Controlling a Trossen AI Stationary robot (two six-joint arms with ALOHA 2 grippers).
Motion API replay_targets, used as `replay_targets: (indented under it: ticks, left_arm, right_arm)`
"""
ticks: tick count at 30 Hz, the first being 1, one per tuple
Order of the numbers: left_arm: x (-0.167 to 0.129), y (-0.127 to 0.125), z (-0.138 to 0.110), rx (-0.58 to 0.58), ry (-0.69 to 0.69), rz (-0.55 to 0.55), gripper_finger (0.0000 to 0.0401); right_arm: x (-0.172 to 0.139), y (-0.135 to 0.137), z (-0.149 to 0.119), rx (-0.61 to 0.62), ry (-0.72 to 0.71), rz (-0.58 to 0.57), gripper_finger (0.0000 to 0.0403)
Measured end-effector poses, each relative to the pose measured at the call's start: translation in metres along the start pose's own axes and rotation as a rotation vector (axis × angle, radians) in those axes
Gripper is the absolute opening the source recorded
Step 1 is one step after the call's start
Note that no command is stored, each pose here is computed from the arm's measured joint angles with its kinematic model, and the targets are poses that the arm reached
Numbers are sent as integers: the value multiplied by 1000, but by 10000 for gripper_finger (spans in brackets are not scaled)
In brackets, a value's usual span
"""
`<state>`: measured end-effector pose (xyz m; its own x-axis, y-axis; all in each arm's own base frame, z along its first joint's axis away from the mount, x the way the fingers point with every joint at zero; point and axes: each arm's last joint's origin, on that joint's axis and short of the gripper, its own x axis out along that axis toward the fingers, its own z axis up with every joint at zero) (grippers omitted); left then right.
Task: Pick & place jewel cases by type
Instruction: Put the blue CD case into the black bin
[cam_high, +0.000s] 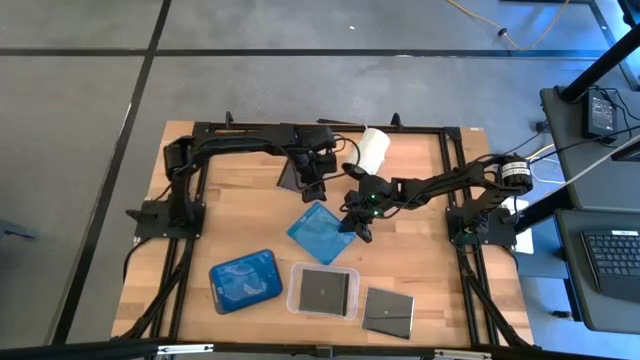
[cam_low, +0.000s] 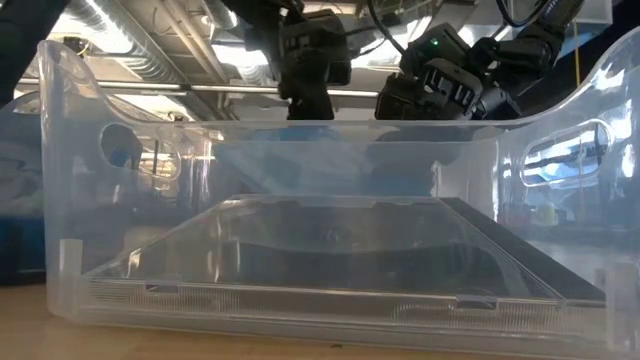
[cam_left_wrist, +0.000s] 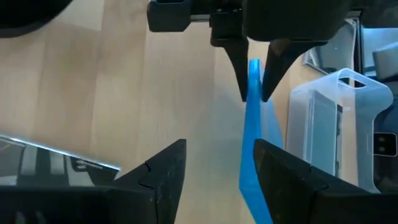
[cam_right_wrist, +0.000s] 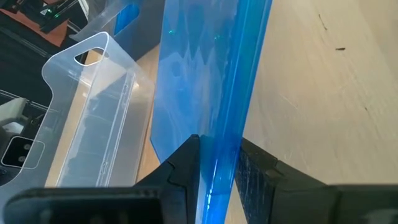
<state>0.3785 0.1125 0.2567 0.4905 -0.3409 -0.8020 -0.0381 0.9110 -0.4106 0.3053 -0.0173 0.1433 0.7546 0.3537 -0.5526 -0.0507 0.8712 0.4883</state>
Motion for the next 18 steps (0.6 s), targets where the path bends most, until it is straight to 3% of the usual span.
replay_targets:
  ticks: [8,18]
  left_arm:
    - [11,-1,1,14,63,-72,184]
    - [16,-9,-1,15,88,-80,184]
  right_arm:
    - [0,0,0,-6,-2,0,91]
    - [0,0,1,-14,-13,2,91]
